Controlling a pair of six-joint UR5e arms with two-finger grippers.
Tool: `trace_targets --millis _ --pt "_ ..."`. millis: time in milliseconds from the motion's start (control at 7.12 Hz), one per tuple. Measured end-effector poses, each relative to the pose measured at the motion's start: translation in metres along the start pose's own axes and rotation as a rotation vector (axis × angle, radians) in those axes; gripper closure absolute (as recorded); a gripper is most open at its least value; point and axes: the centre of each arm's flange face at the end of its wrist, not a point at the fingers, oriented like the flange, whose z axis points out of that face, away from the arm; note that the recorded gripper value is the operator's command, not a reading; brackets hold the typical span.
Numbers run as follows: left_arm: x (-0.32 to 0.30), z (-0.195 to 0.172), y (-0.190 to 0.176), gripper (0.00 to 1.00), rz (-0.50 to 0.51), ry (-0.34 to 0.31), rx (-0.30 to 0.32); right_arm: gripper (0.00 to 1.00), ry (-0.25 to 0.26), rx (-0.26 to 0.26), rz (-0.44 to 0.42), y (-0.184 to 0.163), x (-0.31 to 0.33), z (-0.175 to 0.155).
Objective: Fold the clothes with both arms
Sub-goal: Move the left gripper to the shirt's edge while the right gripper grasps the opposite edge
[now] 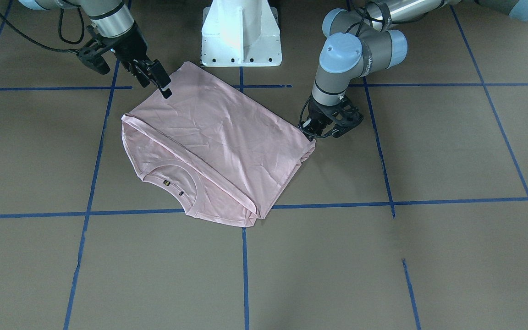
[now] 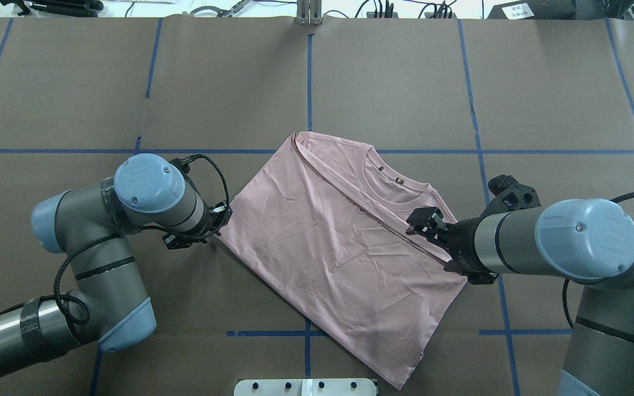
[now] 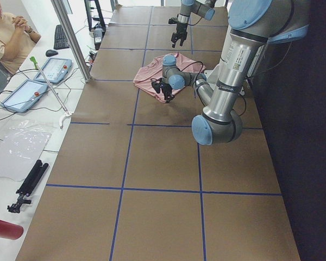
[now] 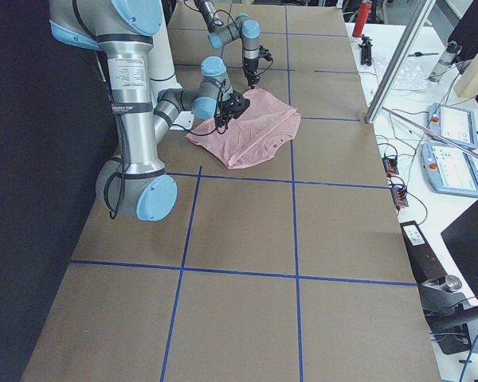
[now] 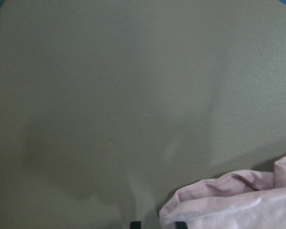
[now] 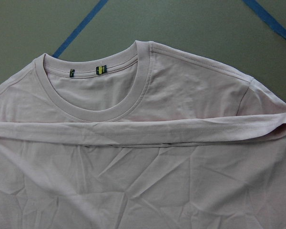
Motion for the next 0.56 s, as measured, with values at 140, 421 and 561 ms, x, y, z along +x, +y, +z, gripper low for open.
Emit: trace_targets --millis 140,421,561 --pt "0.0016 -0.0008 0.001 0.6 0.002 0.003 0.0 0.0 -0.001 0.003 0.001 -0.0017 -0.0006 0.0003" --pt "0.0059 -0.0047 0.0022 0.59 0.007 0.019 0.024 0.0 0.005 0.009 0.004 -0.0045 -0.0003 0.0037" --pt "0.0069 -0.0054 0.0014 0.58 0.01 0.026 0.041 0.0 0.007 0.011 0.005 -0.0052 -0.0001 0.0054"
